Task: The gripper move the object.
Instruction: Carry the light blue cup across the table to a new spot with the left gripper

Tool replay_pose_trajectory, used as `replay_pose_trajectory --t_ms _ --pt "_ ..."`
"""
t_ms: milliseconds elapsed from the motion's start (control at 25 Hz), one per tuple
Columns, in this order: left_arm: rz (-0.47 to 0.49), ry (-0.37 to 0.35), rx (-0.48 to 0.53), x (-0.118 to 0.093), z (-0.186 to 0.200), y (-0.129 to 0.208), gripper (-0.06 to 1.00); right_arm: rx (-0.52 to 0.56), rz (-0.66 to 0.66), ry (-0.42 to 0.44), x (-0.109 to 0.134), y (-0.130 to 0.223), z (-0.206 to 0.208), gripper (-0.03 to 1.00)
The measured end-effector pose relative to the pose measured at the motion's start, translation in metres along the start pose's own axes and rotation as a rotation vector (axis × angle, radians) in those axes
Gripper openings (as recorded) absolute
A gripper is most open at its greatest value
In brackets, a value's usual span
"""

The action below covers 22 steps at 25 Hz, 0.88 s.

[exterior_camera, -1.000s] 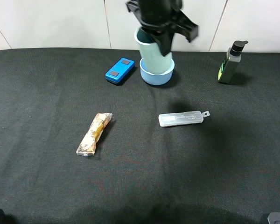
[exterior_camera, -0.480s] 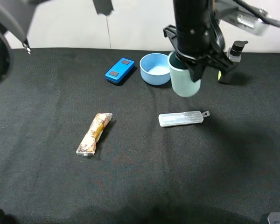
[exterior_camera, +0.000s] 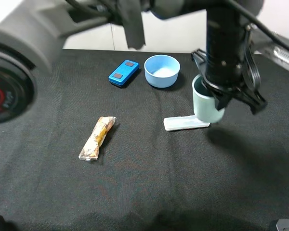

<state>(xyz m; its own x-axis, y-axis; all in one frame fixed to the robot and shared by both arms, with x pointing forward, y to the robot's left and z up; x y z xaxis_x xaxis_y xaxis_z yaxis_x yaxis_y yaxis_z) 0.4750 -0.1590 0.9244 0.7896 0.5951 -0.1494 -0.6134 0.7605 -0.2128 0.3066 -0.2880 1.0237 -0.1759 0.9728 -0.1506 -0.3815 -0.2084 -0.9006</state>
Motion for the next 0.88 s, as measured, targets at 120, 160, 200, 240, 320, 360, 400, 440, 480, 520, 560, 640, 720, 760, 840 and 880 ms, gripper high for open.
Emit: replay_pose_trajectory --t_ms 120,160,200,240,320,360,400,440,480,520,560,640,720,760,840,880 --pt "-0.018 0.026 0.006 -0.016 -0.011 0.002 0.02 0.0 0.0 0.0 0.0 0.0 0.0 0.69" --pt "-0.028 0.03 0.0 -0.021 -0.014 0.001 0.02 0.0 0.0 0.0 0.0 0.0 0.0 0.69" --pt "-0.035 0.033 -0.006 -0.025 -0.016 0.001 0.02 0.0 0.0 0.0 0.0 0.0 0.0 0.69" --pt "-0.042 0.038 -0.011 -0.029 -0.018 0.0 0.02 0.0 0.0 0.0 0.0 0.0 0.0 0.69" --pt "-0.051 0.044 -0.018 -0.035 -0.025 0.0 0.02 0.0 0.0 0.0 0.0 0.0 0.0 0.69" --pt "-0.054 0.047 -0.023 -0.037 -0.027 -0.001 0.02 0.0 0.0 0.0 0.0 0.0 0.0 0.69" --pt "-0.055 0.049 -0.025 -0.038 -0.031 -0.001 0.02 0.0 0.0 0.0 0.0 0.0 0.0 0.69" --pt "-0.058 0.051 -0.028 -0.04 -0.034 -0.002 0.02 0.0 0.0 0.0 0.0 0.0 0.0 0.69" --pt "-0.058 0.05 -0.03 -0.039 -0.038 -0.003 0.02 0.0 0.0 0.0 0.0 0.0 0.0 0.69" --pt "-0.058 0.05 -0.031 -0.039 -0.042 -0.003 0.02 0.0 0.0 0.0 0.0 0.0 0.0 0.69" --pt "-0.057 0.05 -0.028 -0.039 -0.045 -0.003 0.02 0.0 0.0 0.0 0.0 0.0 0.0 0.69" --pt "-0.055 0.049 -0.03 -0.038 -0.052 -0.004 0.02 0.0 0.0 0.0 0.0 0.0 0.0 0.69" --pt "-0.059 0.049 -0.034 -0.038 -0.058 -0.005 0.02 0.0 0.0 0.0 0.0 0.0 0.0 0.69" --pt "-0.068 0.049 -0.04 -0.038 -0.059 -0.006 0.02 0.0 0.0 0.0 0.0 0.0 0.0 0.69" --pt "-0.088 0.051 -0.056 -0.038 -0.061 -0.009 0.02 0.0 0.0 0.0 0.0 0.0 0.0 0.69" --pt "-0.098 0.052 -0.064 -0.038 -0.061 -0.01 0.02 0.0 0.0 0.0 0.0 0.0 0.0 0.69"
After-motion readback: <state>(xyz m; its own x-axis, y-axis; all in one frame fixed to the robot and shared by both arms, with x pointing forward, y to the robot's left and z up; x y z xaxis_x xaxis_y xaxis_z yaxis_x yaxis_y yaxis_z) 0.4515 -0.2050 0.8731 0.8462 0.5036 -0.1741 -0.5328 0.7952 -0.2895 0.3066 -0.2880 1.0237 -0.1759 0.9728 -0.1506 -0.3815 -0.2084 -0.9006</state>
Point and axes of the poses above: a point on each arm's last joint axis where the gripper is mounted, z pointing back along that axis away from the gripper, x along the wrist's bending axis when the last joint is at zero, y = z × x, the point moved 8 cm from there along -z, pointing out along that axis toward the gripper, and after that the axes turned 12 degrees about z, right-handed, at the moved point
